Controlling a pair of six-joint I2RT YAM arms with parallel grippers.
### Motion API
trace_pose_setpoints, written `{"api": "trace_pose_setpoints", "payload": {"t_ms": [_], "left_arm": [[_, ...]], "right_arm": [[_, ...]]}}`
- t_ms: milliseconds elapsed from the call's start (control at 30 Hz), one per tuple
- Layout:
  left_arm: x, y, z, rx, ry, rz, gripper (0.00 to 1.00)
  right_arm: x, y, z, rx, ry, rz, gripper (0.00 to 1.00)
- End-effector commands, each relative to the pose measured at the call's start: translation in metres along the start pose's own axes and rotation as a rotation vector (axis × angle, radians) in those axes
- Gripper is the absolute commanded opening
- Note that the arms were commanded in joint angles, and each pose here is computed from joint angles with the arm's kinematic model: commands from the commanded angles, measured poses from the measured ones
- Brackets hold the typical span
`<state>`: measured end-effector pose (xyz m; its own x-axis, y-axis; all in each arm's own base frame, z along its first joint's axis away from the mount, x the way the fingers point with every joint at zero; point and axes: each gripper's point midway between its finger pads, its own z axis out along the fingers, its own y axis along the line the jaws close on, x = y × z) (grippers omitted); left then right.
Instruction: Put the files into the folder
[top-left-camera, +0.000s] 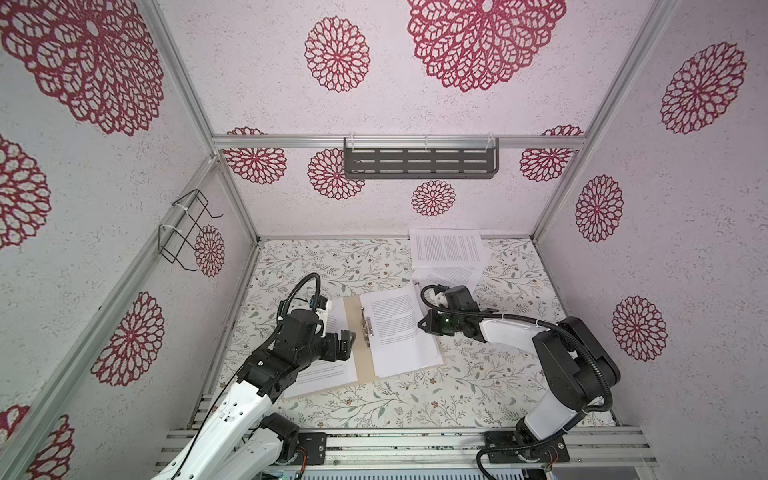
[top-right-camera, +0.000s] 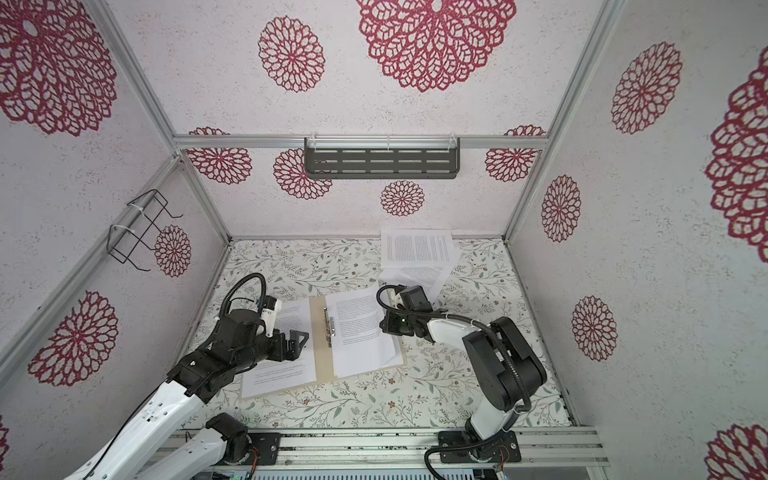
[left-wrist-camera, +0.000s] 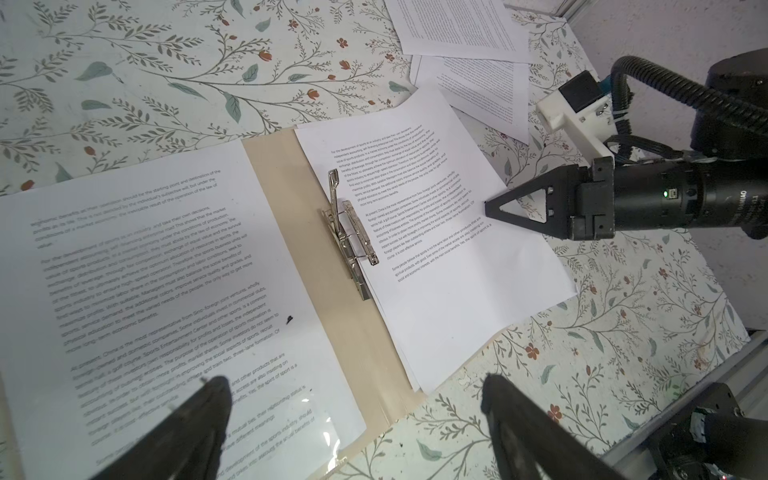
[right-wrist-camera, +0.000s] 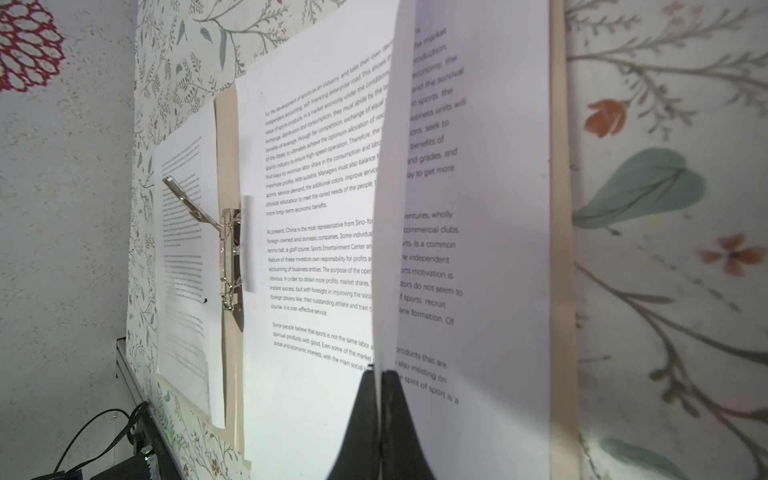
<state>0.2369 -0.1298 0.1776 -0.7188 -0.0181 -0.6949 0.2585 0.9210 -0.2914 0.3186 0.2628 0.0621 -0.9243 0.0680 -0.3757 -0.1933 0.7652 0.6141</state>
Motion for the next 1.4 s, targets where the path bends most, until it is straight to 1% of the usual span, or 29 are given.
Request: {"api": "trace_pose_setpoints", "payload": {"t_ms": [0, 433, 500, 700, 767, 900, 1133, 1367], "left_arm": [[-0.001, 0.000, 0.000, 0.005, -0.008, 0.022, 0.97], [-0.002, 0.000, -0.001, 0.004, -0.012, 0.020, 0.97], [-0.002, 0.000, -0.001, 0.005, -0.013, 0.020, 0.97], [-0.002, 0.000, -0.001, 0.007, -0.014, 0.020, 0.97], [-0.002, 0.000, -0.001, 0.006, -0.015, 0.020, 0.97], [-0.002, 0.000, -0.002, 0.007, -0.017, 0.020, 0.98], [-0.003, 0.000, -0.003, 0.006, -0.021, 0.021, 0.97], [-0.002, 0.000, -0.003, 0.005, -0.020, 0.020, 0.97]], "right_arm": [[0.004, 0.002, 0.003, -0.011, 0.013, 0.012, 0.00], [0.004, 0.002, 0.003, -0.001, 0.014, 0.002, 0.01], [0.005, 0.001, 0.002, 0.007, 0.015, -0.004, 0.04], [0.001, -0.005, -0.002, 0.056, 0.005, -0.019, 0.18], [-0.001, -0.006, -0.003, 0.073, 0.004, -0.025, 0.24], [-0.003, -0.007, -0.005, 0.093, -0.001, -0.034, 0.33], [-0.006, -0.012, -0.005, 0.131, 0.004, -0.040, 0.35], [-0.011, -0.015, -0.002, 0.159, 0.010, -0.046, 0.35]]}}
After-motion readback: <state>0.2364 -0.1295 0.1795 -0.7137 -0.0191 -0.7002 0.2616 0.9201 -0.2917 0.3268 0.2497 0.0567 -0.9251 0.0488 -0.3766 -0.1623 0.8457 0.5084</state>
